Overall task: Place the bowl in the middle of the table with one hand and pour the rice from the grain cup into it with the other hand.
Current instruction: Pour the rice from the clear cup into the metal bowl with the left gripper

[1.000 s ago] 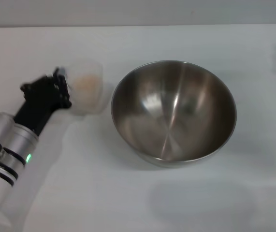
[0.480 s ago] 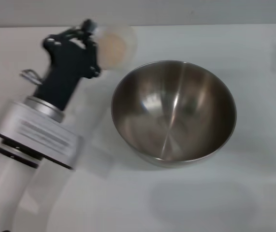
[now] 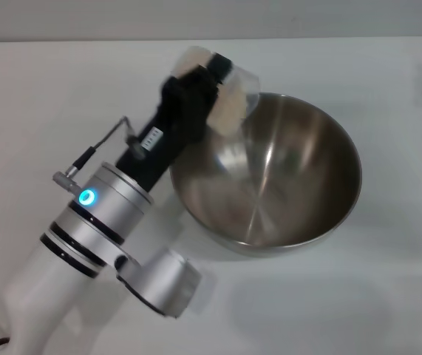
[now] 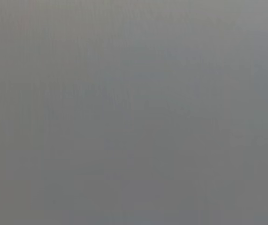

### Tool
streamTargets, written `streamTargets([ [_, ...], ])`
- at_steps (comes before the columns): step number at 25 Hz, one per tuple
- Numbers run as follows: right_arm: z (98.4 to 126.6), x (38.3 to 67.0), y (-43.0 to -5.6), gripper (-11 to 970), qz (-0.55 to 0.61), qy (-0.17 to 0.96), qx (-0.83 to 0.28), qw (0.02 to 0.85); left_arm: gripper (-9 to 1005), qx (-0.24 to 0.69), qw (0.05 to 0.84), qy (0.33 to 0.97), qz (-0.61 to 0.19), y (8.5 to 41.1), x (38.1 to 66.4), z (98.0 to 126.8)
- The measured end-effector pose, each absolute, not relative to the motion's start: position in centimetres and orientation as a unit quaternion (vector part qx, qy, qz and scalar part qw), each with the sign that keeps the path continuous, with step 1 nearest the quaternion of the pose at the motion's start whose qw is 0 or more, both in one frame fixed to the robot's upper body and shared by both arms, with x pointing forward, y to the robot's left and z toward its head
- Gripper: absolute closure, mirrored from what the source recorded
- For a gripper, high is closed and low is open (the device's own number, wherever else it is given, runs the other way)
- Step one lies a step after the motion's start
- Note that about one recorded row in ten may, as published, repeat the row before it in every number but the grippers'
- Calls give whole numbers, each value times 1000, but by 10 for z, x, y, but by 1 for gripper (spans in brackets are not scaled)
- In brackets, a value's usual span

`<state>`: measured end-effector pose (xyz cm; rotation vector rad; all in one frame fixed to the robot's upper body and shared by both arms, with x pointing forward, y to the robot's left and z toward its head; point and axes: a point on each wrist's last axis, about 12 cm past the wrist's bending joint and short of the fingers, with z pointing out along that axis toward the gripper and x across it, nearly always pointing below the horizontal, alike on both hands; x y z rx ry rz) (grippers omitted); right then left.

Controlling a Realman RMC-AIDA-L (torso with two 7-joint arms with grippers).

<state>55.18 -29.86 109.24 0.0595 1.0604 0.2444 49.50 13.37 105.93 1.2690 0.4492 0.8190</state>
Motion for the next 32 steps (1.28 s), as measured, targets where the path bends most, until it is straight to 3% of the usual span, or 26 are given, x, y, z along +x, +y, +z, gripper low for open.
streamTargets([
  [10, 1092, 552, -299, 569, 118, 504, 29, 855, 947, 621, 633, 108, 450, 132, 494, 1052],
  [18, 1094, 553, -297, 569, 120, 501, 25, 857, 938, 642, 632, 79, 427, 121, 482, 1046],
  [32, 1095, 553, -296, 569, 122, 497, 24, 858, 923, 634, 618, 106, 452, 130, 491, 1048],
])
